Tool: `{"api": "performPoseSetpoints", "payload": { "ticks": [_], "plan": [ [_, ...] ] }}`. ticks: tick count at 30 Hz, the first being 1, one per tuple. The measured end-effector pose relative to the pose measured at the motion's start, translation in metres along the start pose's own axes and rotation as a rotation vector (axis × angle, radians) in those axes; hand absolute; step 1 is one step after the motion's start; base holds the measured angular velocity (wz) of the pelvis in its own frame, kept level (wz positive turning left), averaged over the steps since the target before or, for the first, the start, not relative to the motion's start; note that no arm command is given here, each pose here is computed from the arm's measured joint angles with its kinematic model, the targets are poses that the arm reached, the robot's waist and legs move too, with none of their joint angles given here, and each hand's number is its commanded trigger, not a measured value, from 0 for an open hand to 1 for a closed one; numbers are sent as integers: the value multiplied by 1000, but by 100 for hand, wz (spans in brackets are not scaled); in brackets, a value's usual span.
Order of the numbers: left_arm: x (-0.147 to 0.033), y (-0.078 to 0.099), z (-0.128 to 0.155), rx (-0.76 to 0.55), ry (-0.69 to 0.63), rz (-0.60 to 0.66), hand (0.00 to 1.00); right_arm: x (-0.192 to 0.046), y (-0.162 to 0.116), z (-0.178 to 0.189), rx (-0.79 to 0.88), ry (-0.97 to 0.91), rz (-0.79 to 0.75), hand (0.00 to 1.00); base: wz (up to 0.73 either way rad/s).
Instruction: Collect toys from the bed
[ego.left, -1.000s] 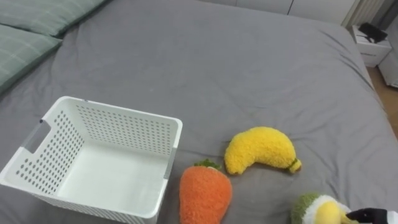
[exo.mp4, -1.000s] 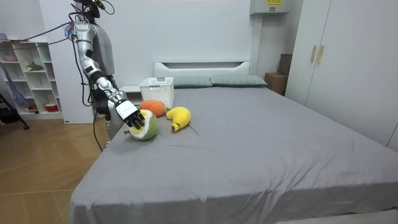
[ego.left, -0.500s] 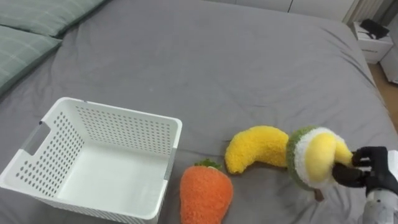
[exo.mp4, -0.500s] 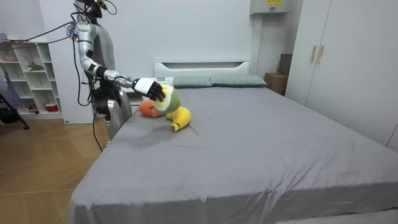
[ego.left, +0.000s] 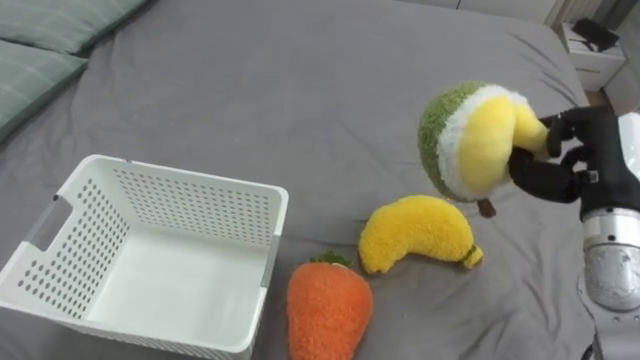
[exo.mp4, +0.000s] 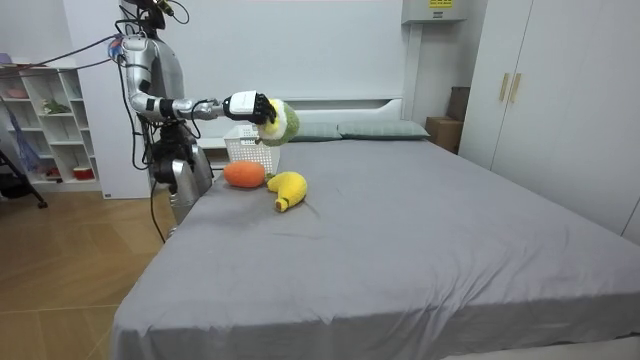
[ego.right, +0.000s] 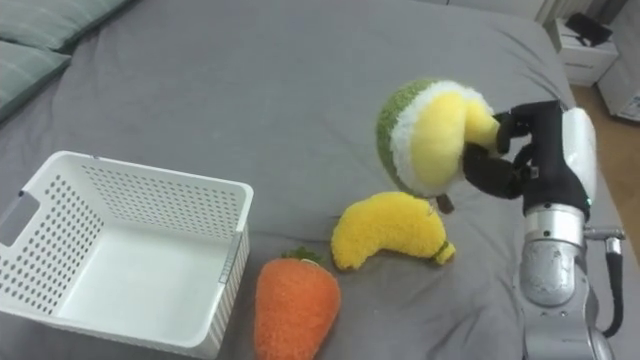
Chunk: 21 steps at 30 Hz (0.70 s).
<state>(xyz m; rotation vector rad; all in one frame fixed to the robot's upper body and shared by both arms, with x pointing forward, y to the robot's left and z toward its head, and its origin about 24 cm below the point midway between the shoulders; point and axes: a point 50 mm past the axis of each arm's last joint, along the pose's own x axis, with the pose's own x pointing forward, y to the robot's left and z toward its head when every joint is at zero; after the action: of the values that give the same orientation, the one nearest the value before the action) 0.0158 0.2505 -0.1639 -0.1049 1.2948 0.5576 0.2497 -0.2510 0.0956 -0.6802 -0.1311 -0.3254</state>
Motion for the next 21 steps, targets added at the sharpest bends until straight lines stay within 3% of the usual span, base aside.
{"api": "performPoseSetpoints", "payload": {
  "ticks": [6,21],
  "plan": [
    [0,-1,-2,4,9,-1,0,12,9,37,29,-134,44,100,2],
    [1,-7,1,58,13,-19,0,18,53,120,34,-394,307,100,13]
  ]
}}
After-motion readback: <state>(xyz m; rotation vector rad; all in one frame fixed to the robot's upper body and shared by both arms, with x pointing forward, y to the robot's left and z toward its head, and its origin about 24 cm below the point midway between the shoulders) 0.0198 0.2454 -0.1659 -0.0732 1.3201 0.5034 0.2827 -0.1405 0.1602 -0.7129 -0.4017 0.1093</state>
